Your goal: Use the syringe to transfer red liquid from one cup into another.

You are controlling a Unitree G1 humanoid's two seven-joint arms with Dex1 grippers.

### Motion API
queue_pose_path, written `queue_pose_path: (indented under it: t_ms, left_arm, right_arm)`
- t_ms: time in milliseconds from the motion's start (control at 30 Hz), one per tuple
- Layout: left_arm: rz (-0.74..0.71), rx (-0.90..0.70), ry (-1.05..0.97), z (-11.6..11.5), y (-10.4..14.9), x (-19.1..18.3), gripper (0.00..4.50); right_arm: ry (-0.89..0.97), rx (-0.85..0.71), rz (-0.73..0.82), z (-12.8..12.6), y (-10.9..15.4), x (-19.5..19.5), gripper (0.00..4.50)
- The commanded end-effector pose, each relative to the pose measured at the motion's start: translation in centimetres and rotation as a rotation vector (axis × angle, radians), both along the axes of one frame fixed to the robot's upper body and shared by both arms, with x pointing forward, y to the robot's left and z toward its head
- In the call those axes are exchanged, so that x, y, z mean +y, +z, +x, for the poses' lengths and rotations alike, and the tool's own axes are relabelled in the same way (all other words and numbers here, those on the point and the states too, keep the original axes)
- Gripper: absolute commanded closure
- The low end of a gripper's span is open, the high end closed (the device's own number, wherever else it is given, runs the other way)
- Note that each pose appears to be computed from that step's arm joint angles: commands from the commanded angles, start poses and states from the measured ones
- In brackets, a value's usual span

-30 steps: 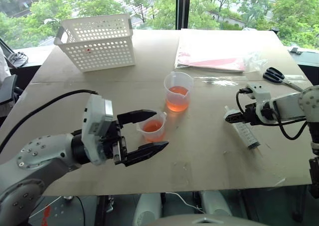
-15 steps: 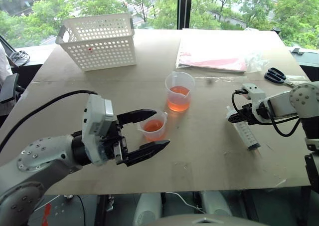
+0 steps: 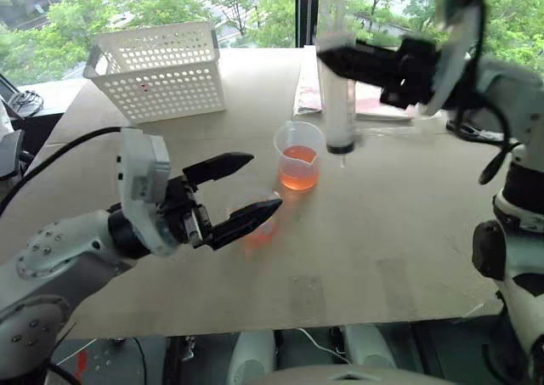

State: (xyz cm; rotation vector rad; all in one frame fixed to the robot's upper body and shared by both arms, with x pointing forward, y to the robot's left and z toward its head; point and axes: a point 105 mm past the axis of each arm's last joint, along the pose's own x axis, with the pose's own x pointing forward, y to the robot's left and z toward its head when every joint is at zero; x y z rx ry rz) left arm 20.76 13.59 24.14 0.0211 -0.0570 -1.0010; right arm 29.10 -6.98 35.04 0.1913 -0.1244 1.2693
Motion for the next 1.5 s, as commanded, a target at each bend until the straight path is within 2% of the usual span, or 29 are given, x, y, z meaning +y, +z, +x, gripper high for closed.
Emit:
queue_pose_path:
  t_ms: [33,367,500,600,733,833,967,1100,1233,1433,1500]
  left_arm:
    - [-0.028,-0.037,0.017,-0.3,0.8,0.0,0.00]
    - [-0.116,-0.077,0.117,1.4,2.4,1.1,0.00]
    - [-0.192,-0.144,0.342,4.6,4.4,3.6,0.00]
    - [-0.126,-0.149,0.456,6.4,5.0,5.1,0.00]
    - [-0.071,-0.149,0.441,7.7,6.3,5.9,0.00]
    - [0.017,-0.206,0.415,9.1,7.9,5.9,0.00]
    - [0.062,-0.268,0.367,10.8,9.8,5.4,0.00]
    - [0.113,-0.305,0.299,12.1,10.9,4.6,0.00]
    - [0.142,-0.319,0.245,12.9,11.2,4.0,0.00]
    - [0.235,-0.317,0.130,14.6,10.2,2.0,0.00]
    - [0.257,-0.312,0.095,15.1,9.8,1.2,0.00]
  right_arm:
    - [-0.018,0.042,0.008,0.8,-1.6,-0.8,3.05]
    - [-0.080,-0.055,0.129,1.7,0.2,-0.5,3.05]
    - [-0.157,-0.150,0.252,2.8,1.1,1.5,3.05]
    - [-0.191,-0.156,0.293,3.7,0.3,3.1,3.05]
    - [-0.245,-0.220,0.264,4.7,-1.8,5.3,3.05]
    - [-0.282,-0.256,0.204,5.4,-4.3,6.2,3.05]
    - [-0.298,-0.309,0.132,5.7,-7.1,6.8,3.05]
    - [-0.321,-0.314,0.153,6.0,-7.3,6.6,3.05]
    - [-0.333,-0.319,0.167,6.2,-7.0,6.5,3.05]
    - [-0.341,-0.260,0.154,6.8,-10.1,6.9,3.05]
    - [-0.343,-0.250,0.158,6.9,-10.3,7.0,3.05]
